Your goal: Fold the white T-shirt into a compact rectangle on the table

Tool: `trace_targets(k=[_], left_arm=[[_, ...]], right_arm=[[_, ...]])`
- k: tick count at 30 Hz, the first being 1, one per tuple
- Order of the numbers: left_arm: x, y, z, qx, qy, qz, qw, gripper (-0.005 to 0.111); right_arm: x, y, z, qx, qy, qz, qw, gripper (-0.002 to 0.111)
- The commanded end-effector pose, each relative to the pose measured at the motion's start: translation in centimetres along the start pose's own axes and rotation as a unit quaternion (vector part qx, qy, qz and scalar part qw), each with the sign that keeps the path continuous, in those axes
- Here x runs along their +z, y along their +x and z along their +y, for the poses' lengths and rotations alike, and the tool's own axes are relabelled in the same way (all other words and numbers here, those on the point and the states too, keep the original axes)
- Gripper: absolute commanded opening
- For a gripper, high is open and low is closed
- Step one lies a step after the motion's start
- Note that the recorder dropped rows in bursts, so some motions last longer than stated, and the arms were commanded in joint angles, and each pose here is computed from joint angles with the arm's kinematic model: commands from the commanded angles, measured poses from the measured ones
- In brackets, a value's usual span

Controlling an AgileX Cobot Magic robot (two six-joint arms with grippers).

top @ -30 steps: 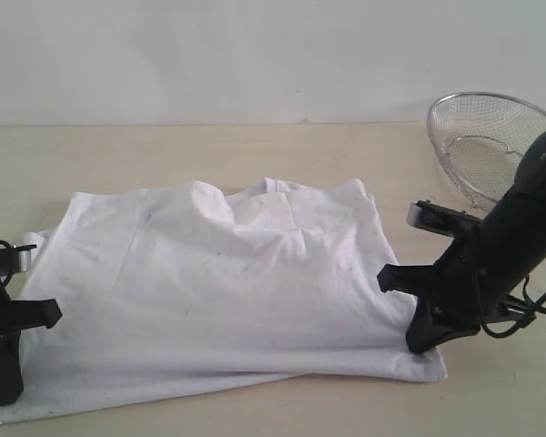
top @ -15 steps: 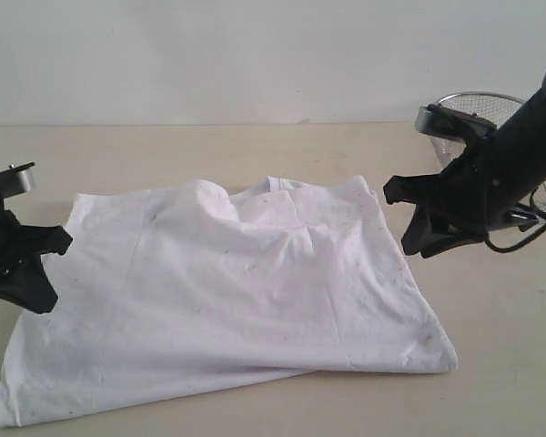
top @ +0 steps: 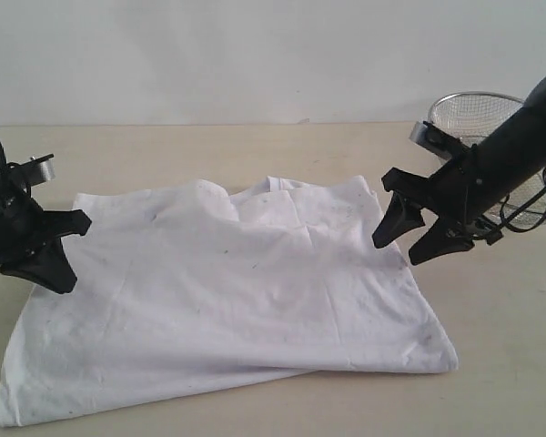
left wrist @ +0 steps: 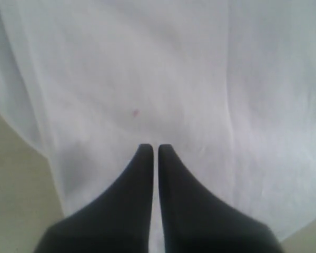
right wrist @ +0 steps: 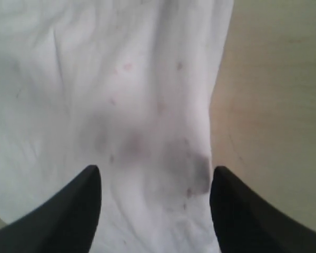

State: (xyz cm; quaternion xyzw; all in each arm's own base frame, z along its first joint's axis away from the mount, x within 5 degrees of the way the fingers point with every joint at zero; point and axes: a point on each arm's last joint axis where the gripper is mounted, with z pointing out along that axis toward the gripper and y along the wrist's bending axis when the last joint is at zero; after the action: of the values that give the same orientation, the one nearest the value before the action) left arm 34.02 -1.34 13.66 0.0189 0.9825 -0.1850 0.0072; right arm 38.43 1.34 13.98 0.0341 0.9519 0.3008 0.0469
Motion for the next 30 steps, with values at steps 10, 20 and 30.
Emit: trace_targets(k=[10,20,30], left_arm=[[1.7,-0.3,0.6,-0.007,0.003,0.020,1.000,0.004],[2.3,-0.3,0.8,-0.012,0.007,0.027,1.000,0.004],[2.3,-0.3,0.8,-0.012,0.006,0.026,1.000,0.004]], right_arm=[[0.4,-0.6,-0.9,-0.026,0.011,-0.015,0.999,0.055],[1.6,-0.5,-1.8,-0.003,0.016,0.003,1.000,0.055],[2.8,-0.3,-2.5,0.008,0.009,0.020,1.000,0.055]])
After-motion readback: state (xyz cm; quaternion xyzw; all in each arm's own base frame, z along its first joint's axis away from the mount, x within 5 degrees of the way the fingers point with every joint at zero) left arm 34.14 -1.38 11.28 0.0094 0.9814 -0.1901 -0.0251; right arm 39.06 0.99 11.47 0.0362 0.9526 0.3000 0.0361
